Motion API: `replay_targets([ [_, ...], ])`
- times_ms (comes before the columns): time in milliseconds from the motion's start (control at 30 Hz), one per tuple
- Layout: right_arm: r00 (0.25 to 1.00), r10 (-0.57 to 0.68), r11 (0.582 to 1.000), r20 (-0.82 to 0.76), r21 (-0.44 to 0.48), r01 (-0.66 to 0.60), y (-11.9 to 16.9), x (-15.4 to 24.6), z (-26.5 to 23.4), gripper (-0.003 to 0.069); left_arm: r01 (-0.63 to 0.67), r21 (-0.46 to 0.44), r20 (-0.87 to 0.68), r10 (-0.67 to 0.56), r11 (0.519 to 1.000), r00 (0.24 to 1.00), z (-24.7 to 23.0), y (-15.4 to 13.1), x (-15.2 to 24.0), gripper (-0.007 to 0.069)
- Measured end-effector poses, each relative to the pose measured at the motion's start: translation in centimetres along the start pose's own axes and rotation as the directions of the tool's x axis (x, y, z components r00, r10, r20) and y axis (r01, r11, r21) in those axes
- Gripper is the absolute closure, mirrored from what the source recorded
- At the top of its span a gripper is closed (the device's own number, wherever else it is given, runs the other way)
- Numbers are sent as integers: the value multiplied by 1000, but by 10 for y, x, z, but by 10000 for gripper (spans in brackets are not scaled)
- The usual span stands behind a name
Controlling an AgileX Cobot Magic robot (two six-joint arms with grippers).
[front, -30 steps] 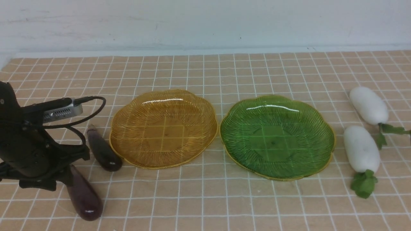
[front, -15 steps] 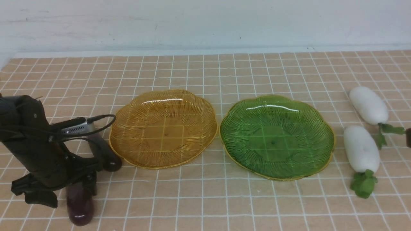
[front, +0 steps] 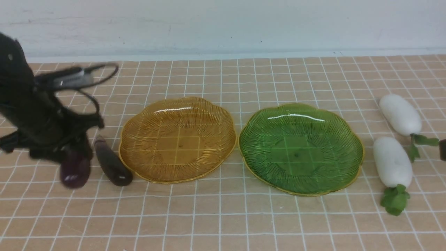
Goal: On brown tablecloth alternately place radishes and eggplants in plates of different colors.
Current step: 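Pick up the eggplant and place it in the yellow plate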
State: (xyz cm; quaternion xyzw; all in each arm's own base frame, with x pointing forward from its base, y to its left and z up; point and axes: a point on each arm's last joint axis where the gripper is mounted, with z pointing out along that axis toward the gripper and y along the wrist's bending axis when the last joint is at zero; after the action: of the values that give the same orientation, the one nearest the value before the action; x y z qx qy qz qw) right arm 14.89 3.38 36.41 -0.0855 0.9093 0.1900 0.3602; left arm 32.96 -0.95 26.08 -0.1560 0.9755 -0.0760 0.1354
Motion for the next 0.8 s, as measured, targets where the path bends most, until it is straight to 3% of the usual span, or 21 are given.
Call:
replay_targets([
  [67, 1000, 1, 1000, 1, -2, -1, 0, 0, 0, 676, -32, 114, 91, 22, 993, 996, -5, -26, -8, 333],
  [200, 1000, 1, 1000, 1, -2, -1, 0, 0, 0, 676, -69, 215, 212, 23, 974, 977, 14, -62, -22, 328],
  [433, 1000, 1, 1000, 0, -2, -1, 0, 0, 0, 676, -43, 241, 168, 2, 970, 986, 52, -78, -31, 242],
  [667, 1000, 1, 1000, -4, -3, -1, 0, 0, 0, 676, -16, 266, 149, -25, 964, 988, 57, -82, -37, 44],
  [733, 1000, 1, 1000, -6, -4, -1, 0, 1, 0, 676, -23, 256, 154, -17, 966, 988, 52, -78, -42, 42],
  [800, 1000, 1, 1000, -11, -6, -1, 1, 1, 0, 676, -19, 216, 148, -14, 976, 989, 40, -63, -49, 110],
])
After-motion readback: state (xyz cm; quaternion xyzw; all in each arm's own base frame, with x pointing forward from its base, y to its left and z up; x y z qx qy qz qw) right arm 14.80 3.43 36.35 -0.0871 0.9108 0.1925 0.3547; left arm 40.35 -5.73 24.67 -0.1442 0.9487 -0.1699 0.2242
